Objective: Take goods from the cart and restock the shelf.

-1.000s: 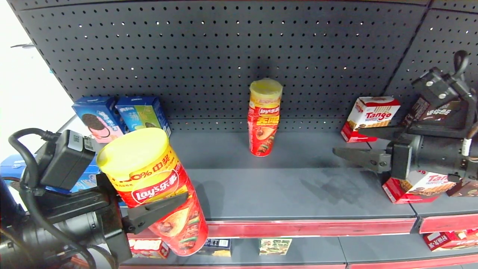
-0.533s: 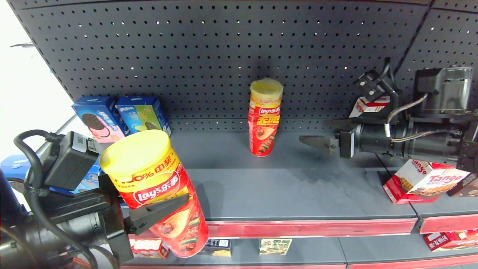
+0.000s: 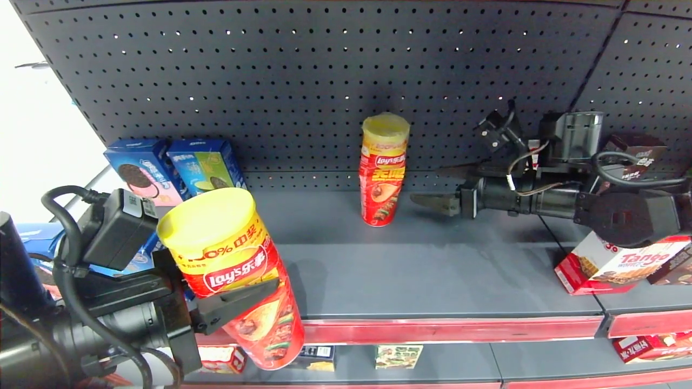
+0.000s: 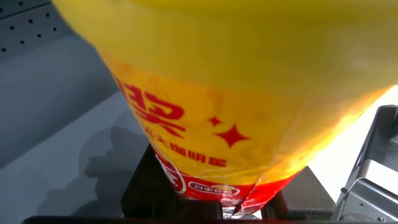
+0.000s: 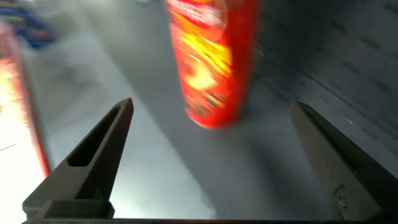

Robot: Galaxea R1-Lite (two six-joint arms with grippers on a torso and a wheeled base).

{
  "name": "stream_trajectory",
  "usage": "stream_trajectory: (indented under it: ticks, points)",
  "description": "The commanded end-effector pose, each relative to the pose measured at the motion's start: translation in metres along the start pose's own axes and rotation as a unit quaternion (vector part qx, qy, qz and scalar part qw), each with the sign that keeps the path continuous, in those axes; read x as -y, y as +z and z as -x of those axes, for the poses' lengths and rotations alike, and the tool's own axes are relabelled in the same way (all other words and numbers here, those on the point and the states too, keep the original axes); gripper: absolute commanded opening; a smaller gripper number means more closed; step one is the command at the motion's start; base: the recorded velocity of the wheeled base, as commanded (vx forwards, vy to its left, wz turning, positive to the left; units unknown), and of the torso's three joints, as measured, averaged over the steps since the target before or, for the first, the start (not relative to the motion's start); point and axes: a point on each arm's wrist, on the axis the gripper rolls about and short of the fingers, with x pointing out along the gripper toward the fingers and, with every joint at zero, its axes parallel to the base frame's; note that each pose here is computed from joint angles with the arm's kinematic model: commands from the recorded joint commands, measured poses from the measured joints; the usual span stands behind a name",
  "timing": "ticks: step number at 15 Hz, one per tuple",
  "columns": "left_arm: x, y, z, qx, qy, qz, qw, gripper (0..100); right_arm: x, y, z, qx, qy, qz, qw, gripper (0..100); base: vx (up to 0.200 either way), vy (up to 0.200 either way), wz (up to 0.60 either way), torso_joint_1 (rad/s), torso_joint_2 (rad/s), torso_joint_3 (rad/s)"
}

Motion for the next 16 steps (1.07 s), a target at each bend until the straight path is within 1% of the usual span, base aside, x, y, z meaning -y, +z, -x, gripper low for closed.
stream_trajectory:
  ticks: [1, 3, 4, 6, 7, 8, 10, 14, 16]
  points:
    - [-0.001, -0.001, -0.002, -0.002, -0.001, 0.001, 1.0000, 0, 0.011, -0.010, -0.014, -0.002, 0.020, -0.004, 1.000, 100, 0.000, 0.000, 0.00, 0.000, 0.00, 0.000]
    - [0.001, -0.004, -0.001, -0.006, -0.004, 0.002, 1.0000, 0, 0.022, -0.011, -0.023, 0.033, 0.099, 0.009, 0.994, 100, 0.000, 0.000, 0.00, 0.000, 0.00, 0.000]
    - [0.001, -0.004, -0.001, -0.006, -0.004, 0.002, 1.0000, 0, 0.027, -0.011, -0.025, 0.041, 0.107, 0.014, 0.993, 100, 0.000, 0.000, 0.00, 0.000, 0.00, 0.000]
    - [0.001, -0.002, -0.002, -0.004, -0.005, 0.002, 1.0000, 0, 0.034, -0.012, -0.030, 0.046, 0.113, 0.016, 0.992, 100, 0.000, 0.000, 0.00, 0.000, 0.00, 0.000]
    - [0.001, -0.002, -0.002, -0.004, -0.005, 0.002, 1.0000, 0, 0.034, -0.012, -0.030, 0.046, 0.113, 0.016, 0.992, 100, 0.000, 0.000, 0.00, 0.000, 0.00, 0.000]
    - [0.001, -0.003, -0.002, -0.006, -0.005, 0.003, 1.0000, 0, 0.041, -0.014, -0.035, 0.050, 0.115, 0.019, 0.992, 100, 0.000, 0.000, 0.00, 0.000, 0.00, 0.000]
    - [0.001, -0.003, -0.002, -0.006, -0.005, 0.003, 1.0000, 0, 0.046, -0.019, -0.043, 0.049, 0.115, 0.019, 0.992, 100, 0.000, 0.000, 0.00, 0.000, 0.00, 0.000]
    - [0.000, -0.004, -0.002, -0.008, -0.004, 0.004, 1.0000, 0, 0.055, -0.031, -0.057, 0.046, 0.115, 0.015, 0.992, 100, 0.000, 0.000, 0.00, 0.000, 0.00, 0.000]
    - [0.000, -0.005, -0.002, -0.008, -0.004, 0.004, 0.9999, 0, 0.056, -0.033, -0.065, 0.048, 0.119, 0.017, 0.992, 100, 0.000, 0.000, 0.00, 0.000, 0.00, 0.000]
